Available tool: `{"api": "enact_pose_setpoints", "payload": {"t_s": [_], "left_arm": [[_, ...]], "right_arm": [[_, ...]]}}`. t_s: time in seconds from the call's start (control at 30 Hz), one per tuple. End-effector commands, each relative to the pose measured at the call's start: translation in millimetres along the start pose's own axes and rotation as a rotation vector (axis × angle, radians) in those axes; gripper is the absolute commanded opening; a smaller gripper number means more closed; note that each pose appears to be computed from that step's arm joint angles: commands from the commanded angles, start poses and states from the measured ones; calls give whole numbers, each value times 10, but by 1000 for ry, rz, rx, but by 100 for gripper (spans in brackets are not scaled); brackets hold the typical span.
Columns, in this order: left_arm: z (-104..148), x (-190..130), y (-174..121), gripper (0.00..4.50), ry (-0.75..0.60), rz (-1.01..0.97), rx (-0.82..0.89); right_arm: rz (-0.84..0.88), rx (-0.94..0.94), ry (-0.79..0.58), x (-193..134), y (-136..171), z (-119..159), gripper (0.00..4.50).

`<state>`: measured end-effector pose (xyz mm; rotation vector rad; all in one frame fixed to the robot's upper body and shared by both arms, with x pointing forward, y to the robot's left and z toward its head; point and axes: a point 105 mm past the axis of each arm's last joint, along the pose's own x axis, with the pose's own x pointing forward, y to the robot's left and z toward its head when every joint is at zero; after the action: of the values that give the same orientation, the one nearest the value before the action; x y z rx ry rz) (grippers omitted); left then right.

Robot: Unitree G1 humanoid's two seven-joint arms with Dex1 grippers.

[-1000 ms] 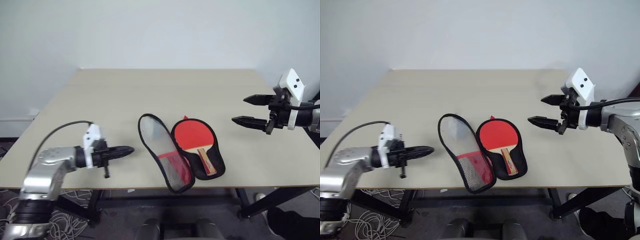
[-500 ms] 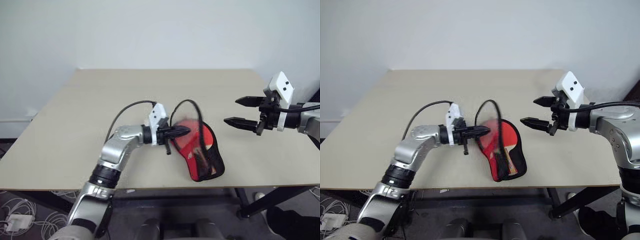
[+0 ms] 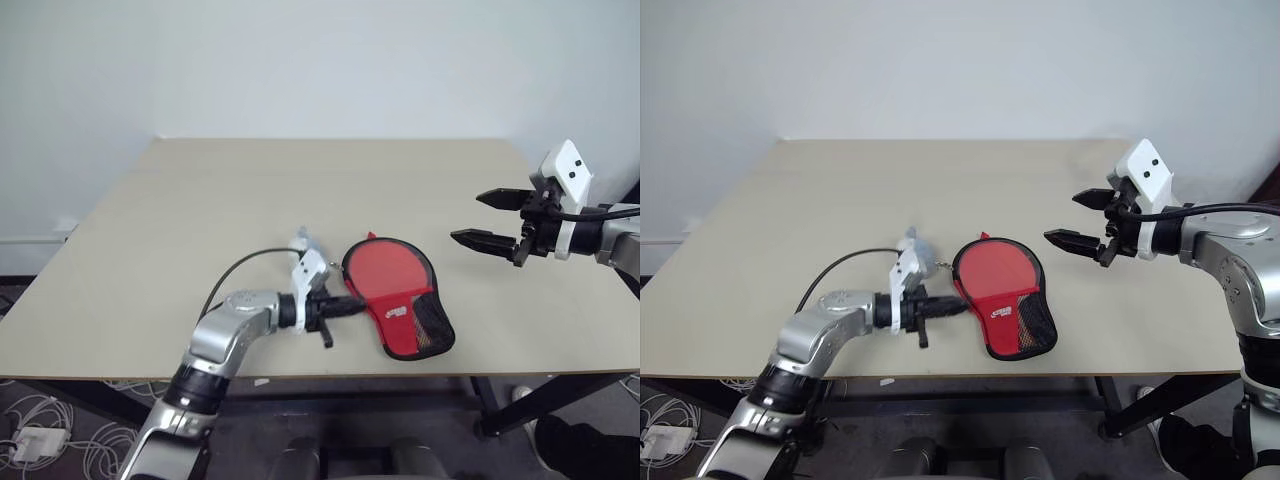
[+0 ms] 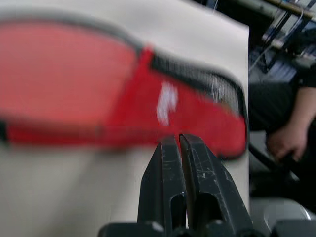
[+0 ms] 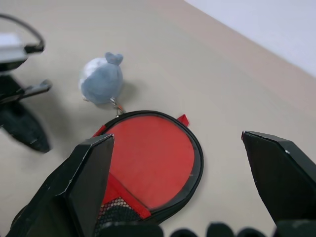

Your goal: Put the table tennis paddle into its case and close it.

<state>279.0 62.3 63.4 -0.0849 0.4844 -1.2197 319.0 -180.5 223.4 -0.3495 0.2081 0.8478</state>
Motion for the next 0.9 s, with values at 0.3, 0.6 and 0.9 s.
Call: {"api": "enact_pose_setpoints", "payload": {"t_s": [0.3,0.6,0.9], "left_arm": [[-47,235,-258,328,-19,-64,-163],[-150,300,-227,328,61,-43,-271],[-105,536,-202,328,33,-21,-443]], "right_arm": [[12,-18,-53,38,75,117,450],[9,0,-66,62,109,110,450],[7,21,-77,92,162,91,450]]}}
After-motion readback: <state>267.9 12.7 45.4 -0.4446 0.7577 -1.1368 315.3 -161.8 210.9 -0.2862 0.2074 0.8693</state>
